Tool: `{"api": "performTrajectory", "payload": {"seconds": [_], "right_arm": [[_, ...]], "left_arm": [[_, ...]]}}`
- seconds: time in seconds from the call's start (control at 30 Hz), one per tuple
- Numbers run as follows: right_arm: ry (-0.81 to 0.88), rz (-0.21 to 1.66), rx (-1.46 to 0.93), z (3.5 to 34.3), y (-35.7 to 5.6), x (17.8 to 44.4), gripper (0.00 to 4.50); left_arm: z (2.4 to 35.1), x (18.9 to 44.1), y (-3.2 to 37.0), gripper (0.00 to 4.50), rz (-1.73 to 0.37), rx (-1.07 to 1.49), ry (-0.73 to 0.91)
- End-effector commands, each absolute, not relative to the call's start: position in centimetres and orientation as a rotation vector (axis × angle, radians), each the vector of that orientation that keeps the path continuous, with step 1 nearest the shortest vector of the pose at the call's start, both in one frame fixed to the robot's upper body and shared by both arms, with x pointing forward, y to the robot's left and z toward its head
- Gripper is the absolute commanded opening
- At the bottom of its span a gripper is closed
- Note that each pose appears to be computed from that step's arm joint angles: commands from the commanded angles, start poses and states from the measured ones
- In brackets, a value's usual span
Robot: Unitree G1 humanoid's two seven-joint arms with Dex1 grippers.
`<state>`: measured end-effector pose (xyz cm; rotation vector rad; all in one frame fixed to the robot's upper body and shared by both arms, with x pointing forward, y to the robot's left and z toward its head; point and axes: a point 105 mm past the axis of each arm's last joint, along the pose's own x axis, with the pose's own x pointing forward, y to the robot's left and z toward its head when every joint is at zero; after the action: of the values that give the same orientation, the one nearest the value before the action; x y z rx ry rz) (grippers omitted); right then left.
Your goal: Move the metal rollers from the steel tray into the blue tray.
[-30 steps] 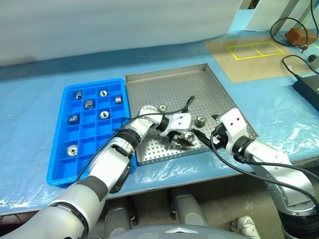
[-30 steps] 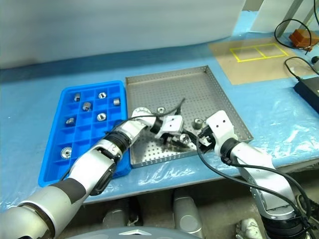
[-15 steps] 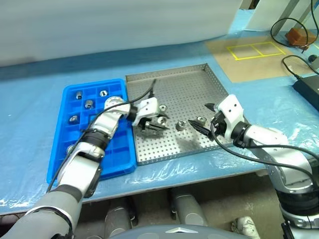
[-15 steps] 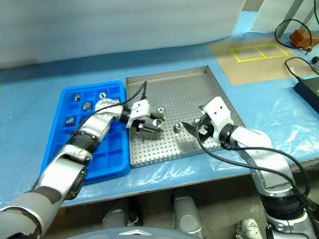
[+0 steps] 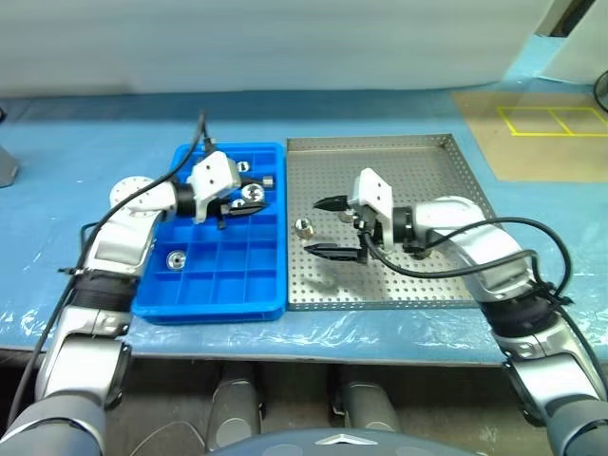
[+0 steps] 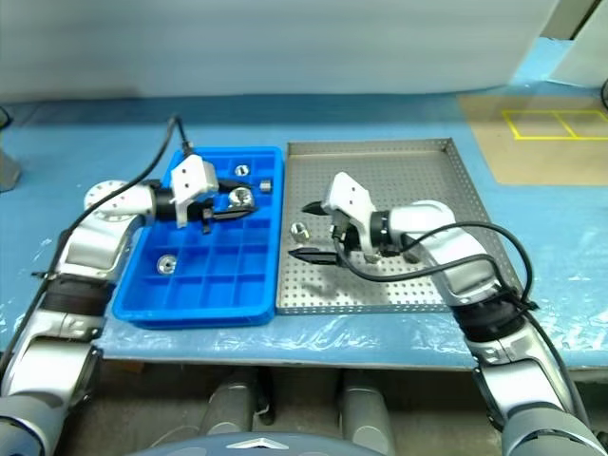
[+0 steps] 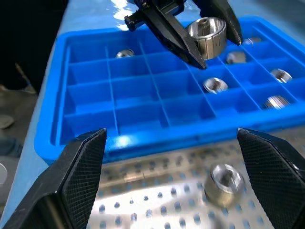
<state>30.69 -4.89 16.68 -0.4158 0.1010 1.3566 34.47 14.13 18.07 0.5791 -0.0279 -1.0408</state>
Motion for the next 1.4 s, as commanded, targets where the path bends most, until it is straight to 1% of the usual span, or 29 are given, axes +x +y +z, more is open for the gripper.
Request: {"api": "performTrajectory", "payload": {"seconds": [0.03, 0.13, 0.23, 0.33, 0.53, 0.67, 0.77, 0.83, 0.93, 1.03, 1.1, 1.13, 1.23, 1.27, 1.4], "right_arm": [[0.043, 1.428, -0.445, 17.1, -3.4, 30.8, 4.50], [0.013, 1.471, -0.444, 17.3, -2.3, 31.1, 4.50], [-0.016, 1.495, -0.432, 17.7, -1.5, 31.4, 4.50], [-0.042, 1.504, -0.413, 18.0, -0.8, 31.6, 4.50], [-0.048, 1.514, -0.394, 18.0, -0.2, 31.5, 4.50], [-0.051, 1.476, -0.380, 17.8, 0.0, 31.7, 4.50], [-0.052, 1.453, -0.371, 17.8, -0.1, 31.8, 4.50], [-0.049, 1.442, -0.374, 17.7, -0.3, 31.8, 4.50], [-0.044, 1.415, -0.383, 17.6, -0.7, 32.0, 4.50], [-0.043, 1.398, -0.378, 17.6, -1.0, 32.0, 4.50], [-0.043, 1.389, -0.380, 17.5, -1.0, 32.1, 4.50], [-0.043, 1.386, -0.380, 17.5, -1.1, 32.1, 4.50], [-0.046, 1.375, -0.379, 17.5, -1.1, 32.2, 4.50], [-0.047, 1.371, -0.380, 17.5, -1.2, 32.3, 4.50], [-0.047, 1.357, -0.384, 17.6, -1.4, 32.4, 4.50]], "left_arm": [[19.7, 32.8, 15.5, 1.75, -0.973, 0.586, -0.063], [18.6, 32.4, 17.0, 1.75, -0.889, 0.581, -0.011], [18.2, 33.0, 17.5, 1.75, -0.785, 0.597, -0.015], [17.2, 33.9, 17.2, 1.75, -0.757, 0.595, -0.006], [15.4, 35.0, 17.0, 1.75, -0.759, 0.586, 0.039], [14.2, 36.4, 17.6, 1.75, -0.724, 0.576, 0.074], [13.9, 37.0, 17.6, 1.75, -0.715, 0.596, 0.076], [13.7, 37.2, 17.5, 1.75, -0.716, 0.609, 0.077], [13.1, 36.7, 17.2, 1.75, -0.759, 0.619, 0.097], [12.8, 37.0, 17.4, 1.75, -0.751, 0.621, 0.113], [12.8, 37.0, 17.3, 2.48, -0.755, 0.625, 0.111], [12.9, 37.1, 17.3, 2.71, -0.756, 0.624, 0.106], [12.9, 37.3, 17.2, 3.69, -0.750, 0.669, 0.110], [13.4, 37.2, 16.9, 4.00, -0.763, 0.647, 0.093], [15.8, 37.2, 16.2, 4.00, -0.781, 0.575, 0.018]]}}
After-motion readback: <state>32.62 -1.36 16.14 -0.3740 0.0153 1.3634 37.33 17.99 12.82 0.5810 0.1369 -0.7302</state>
